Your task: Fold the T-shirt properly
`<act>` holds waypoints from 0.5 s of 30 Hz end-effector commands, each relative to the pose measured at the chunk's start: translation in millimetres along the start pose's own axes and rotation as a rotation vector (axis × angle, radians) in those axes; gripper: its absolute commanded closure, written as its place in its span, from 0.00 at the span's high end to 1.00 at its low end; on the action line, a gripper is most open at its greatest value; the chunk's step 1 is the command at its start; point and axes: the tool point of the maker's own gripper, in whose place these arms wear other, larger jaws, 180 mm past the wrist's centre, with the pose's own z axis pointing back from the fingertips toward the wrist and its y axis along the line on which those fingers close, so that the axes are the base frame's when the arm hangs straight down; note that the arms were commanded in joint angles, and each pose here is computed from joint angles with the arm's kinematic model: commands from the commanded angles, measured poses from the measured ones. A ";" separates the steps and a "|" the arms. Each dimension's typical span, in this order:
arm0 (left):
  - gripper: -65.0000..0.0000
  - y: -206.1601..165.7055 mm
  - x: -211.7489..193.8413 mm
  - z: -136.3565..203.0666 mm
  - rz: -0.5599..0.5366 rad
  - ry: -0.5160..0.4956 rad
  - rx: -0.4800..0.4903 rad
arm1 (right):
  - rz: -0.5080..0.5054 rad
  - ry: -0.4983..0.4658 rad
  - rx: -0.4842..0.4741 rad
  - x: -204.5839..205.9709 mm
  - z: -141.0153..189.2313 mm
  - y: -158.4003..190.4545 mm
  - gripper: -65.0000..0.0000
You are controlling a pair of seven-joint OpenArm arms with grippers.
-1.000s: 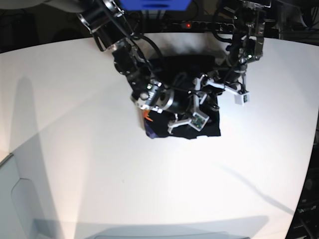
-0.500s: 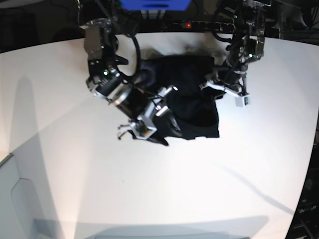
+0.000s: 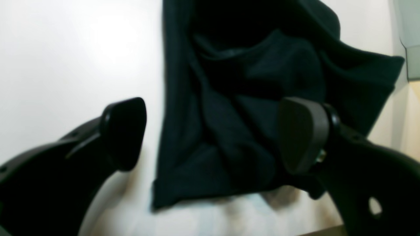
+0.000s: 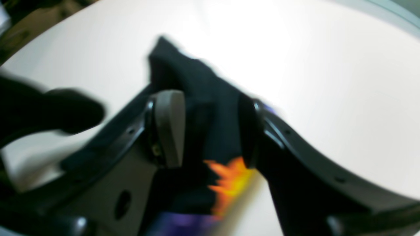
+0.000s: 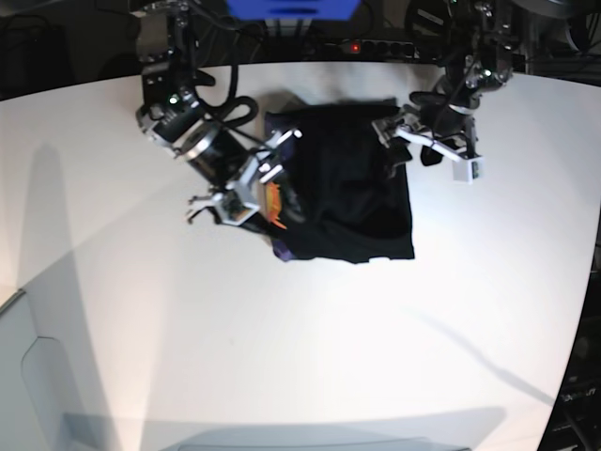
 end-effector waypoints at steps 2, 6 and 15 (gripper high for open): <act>0.94 -8.9 14.7 -1.3 -0.004 -0.044 -0.028 | -0.001 -0.054 -0.013 13.7 5.6 -5.3 0.42; 0.94 -36.2 25.5 -13.1 -0.009 -0.067 -0.096 | -0.005 -0.041 -0.067 9.1 12.8 -23.3 0.42; 0.94 -73.0 38.5 -40.6 -0.081 -0.076 -0.171 | -0.028 0.007 -0.095 -9.2 23.6 -26.9 0.42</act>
